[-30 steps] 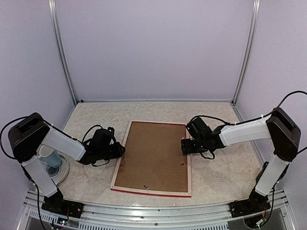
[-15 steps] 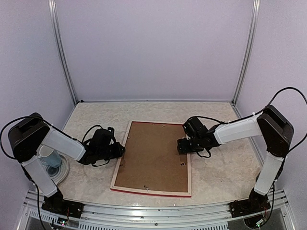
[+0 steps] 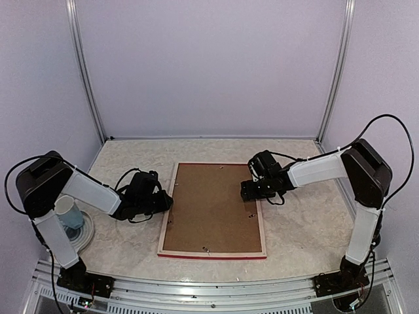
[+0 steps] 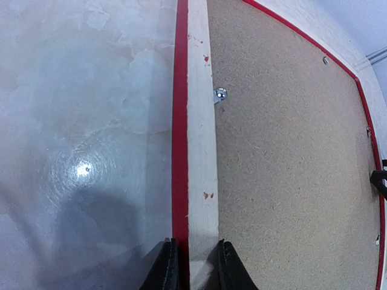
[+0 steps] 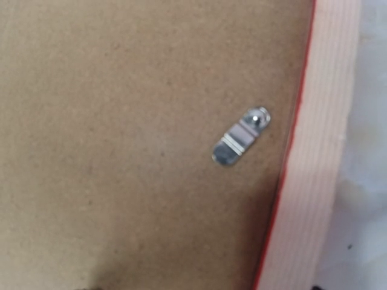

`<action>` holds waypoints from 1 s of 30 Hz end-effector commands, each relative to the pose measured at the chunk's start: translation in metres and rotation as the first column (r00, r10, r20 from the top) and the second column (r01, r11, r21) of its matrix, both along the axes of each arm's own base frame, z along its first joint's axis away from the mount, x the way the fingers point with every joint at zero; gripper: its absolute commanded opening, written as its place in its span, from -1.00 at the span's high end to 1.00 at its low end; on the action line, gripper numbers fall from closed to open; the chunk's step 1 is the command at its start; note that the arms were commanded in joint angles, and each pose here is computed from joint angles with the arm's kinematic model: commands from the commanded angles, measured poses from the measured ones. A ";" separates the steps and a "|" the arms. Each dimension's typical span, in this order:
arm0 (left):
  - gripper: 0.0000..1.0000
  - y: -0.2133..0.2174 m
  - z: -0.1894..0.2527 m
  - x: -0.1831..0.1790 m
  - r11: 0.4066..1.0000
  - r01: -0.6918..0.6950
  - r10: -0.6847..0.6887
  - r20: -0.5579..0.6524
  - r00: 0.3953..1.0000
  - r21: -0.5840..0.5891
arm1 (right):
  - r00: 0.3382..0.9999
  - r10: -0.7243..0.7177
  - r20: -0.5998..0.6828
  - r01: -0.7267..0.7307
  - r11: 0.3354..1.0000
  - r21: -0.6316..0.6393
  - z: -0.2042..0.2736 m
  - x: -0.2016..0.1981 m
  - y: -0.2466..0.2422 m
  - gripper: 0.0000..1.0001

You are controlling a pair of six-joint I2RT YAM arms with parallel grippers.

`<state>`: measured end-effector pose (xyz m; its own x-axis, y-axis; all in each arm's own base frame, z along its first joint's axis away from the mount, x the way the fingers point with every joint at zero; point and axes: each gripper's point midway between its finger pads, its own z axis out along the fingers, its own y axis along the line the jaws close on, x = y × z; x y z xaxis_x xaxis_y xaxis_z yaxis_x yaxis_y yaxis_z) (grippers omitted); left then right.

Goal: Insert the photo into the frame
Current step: Adjust the photo frame at the center of the board, then press the fastener onto the backboard.

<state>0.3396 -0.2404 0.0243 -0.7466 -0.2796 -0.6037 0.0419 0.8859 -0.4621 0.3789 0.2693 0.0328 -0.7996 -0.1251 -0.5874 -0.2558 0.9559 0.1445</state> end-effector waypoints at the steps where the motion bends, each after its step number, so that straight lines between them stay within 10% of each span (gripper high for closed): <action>1: 0.88 -0.009 -0.032 -0.024 0.997 0.062 -0.068 -0.155 0.986 -0.043 | 0.999 0.036 0.024 -0.037 0.999 0.033 0.009 0.012 0.008 -0.50; 30: 0.39 0.004 -0.046 -0.020 0.999 0.051 -0.046 -0.211 0.976 0.016 | 0.995 0.103 -0.001 -0.103 0.994 0.027 0.004 0.023 0.002 -0.50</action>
